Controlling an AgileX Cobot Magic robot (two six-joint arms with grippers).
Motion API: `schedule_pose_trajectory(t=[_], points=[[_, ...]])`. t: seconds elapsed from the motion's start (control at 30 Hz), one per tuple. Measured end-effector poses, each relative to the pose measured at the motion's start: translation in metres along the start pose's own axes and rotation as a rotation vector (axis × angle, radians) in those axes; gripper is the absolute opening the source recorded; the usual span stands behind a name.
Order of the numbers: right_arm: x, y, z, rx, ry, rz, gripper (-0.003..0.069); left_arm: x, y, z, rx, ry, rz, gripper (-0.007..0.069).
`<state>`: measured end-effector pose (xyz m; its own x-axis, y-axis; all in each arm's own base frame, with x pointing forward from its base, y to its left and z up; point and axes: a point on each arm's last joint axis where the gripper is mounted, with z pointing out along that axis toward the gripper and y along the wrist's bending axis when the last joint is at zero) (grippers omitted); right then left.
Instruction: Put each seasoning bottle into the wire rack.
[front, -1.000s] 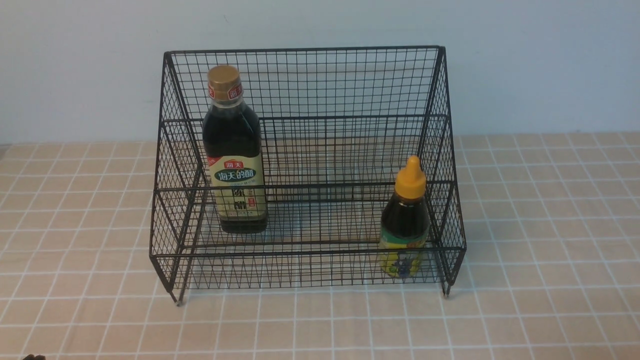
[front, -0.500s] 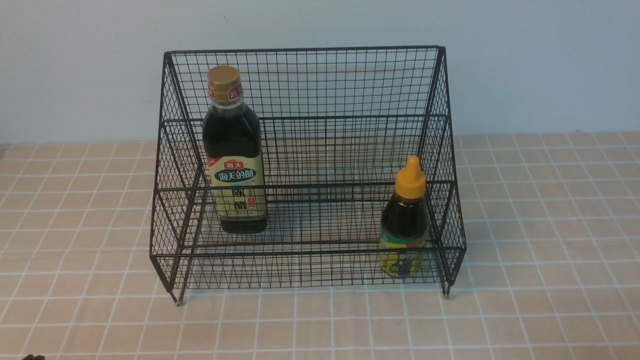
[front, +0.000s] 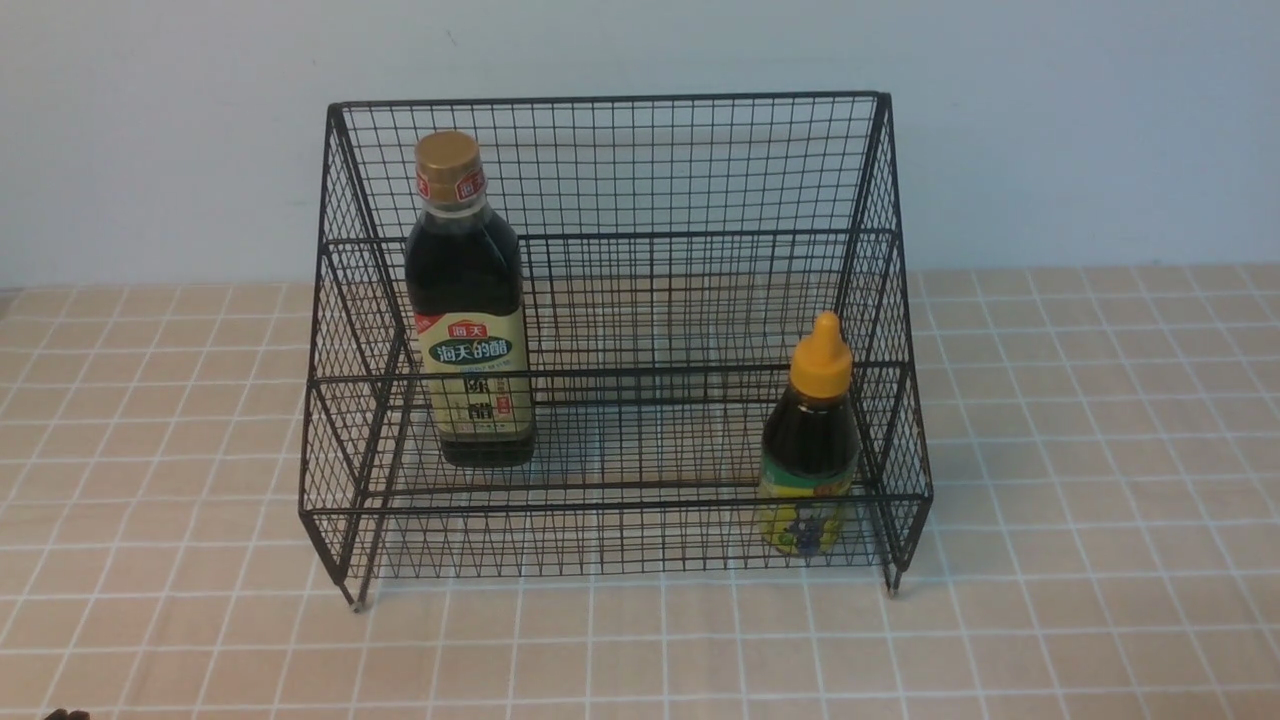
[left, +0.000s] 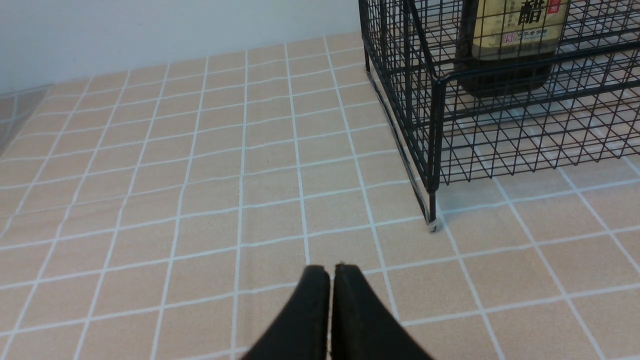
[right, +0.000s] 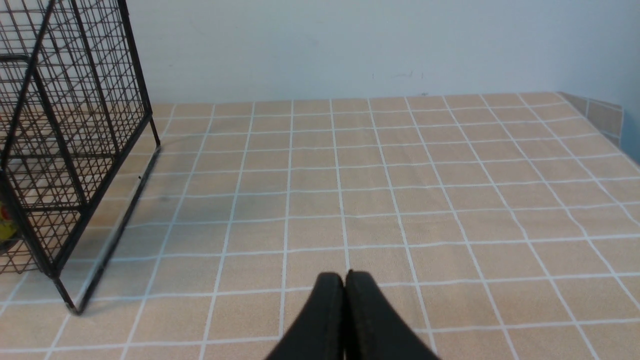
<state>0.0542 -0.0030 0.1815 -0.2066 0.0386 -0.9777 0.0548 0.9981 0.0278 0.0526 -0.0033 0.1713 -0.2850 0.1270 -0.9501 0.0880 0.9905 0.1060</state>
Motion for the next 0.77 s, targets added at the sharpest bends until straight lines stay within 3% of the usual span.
schedule_pose_trajectory(t=[0.77], points=[[0.0,0.0,0.0,0.0,0.0,0.0,-0.0013,0.0,0.0,0.0,0.0,0.0,0.009,-0.0006]])
